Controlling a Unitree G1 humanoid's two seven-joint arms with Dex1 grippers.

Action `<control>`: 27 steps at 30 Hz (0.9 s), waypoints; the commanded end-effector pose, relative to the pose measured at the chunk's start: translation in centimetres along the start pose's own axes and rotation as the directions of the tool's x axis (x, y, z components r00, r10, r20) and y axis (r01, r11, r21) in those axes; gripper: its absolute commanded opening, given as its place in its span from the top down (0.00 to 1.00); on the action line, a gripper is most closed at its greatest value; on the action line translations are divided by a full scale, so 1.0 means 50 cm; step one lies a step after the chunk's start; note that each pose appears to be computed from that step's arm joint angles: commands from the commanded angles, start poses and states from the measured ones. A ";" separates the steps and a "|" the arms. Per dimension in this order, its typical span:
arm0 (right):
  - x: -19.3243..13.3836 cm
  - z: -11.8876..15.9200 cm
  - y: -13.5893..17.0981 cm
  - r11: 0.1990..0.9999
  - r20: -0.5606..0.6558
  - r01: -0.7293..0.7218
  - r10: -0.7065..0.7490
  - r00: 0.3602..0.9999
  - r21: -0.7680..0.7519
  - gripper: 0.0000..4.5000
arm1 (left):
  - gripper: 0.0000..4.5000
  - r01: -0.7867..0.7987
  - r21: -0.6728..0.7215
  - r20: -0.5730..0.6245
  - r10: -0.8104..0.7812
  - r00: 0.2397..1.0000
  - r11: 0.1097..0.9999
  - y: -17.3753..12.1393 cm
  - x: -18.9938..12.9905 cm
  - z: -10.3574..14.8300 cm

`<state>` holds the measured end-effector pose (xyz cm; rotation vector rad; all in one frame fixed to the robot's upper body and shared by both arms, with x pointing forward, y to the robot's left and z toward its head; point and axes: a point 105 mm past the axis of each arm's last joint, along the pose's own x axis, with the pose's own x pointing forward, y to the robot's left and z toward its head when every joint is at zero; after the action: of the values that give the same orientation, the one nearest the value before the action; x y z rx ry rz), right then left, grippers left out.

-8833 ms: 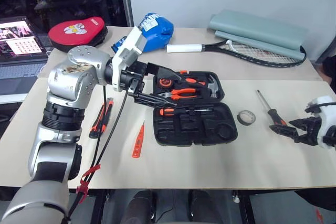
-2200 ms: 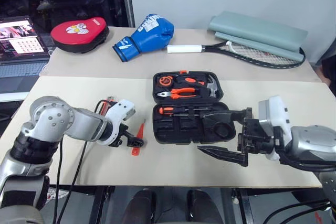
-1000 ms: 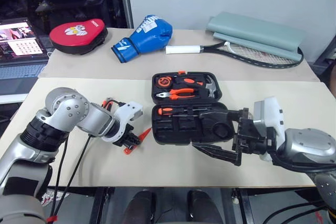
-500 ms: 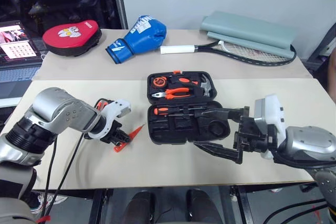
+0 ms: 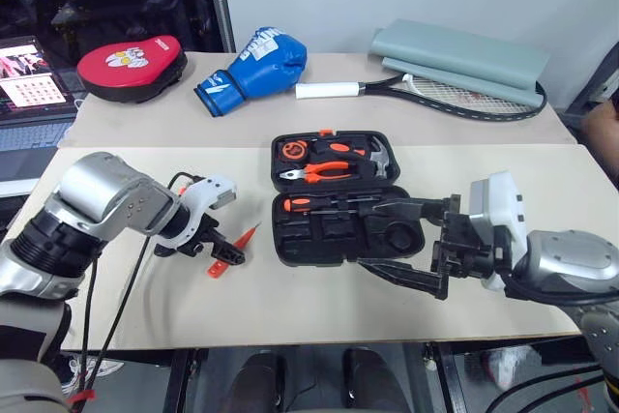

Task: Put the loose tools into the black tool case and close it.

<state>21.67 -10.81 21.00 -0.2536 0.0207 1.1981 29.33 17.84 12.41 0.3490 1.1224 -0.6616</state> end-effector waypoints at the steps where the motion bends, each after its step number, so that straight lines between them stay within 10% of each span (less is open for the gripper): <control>1: 0.006 0.020 0.008 0.999 0.044 -0.015 0.016 0.999 -0.031 0.00 | 0.03 -0.053 0.042 -0.016 0.053 0.998 0.998 -0.005 0.003 -0.012; 11: 0.012 0.024 0.012 1.000 0.069 0.006 -0.004 0.998 -0.027 0.00 | 0.03 -0.044 0.075 -0.053 0.048 0.997 0.996 -0.025 0.036 -0.032; 23: 0.003 0.025 0.010 1.000 0.064 0.023 -0.022 0.998 -0.019 0.00 | 0.90 -0.048 0.036 -0.044 0.050 0.998 0.998 -0.017 0.047 -0.032; 27: -0.002 0.023 0.010 1.000 0.054 0.018 -0.017 0.998 -0.016 0.00 | 0.91 -0.036 0.052 0.019 0.035 0.999 0.998 0.000 0.024 -0.016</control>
<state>21.58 -10.50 20.95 -0.2119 0.0160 1.1769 29.69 17.86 11.76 0.4259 1.0448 -0.6045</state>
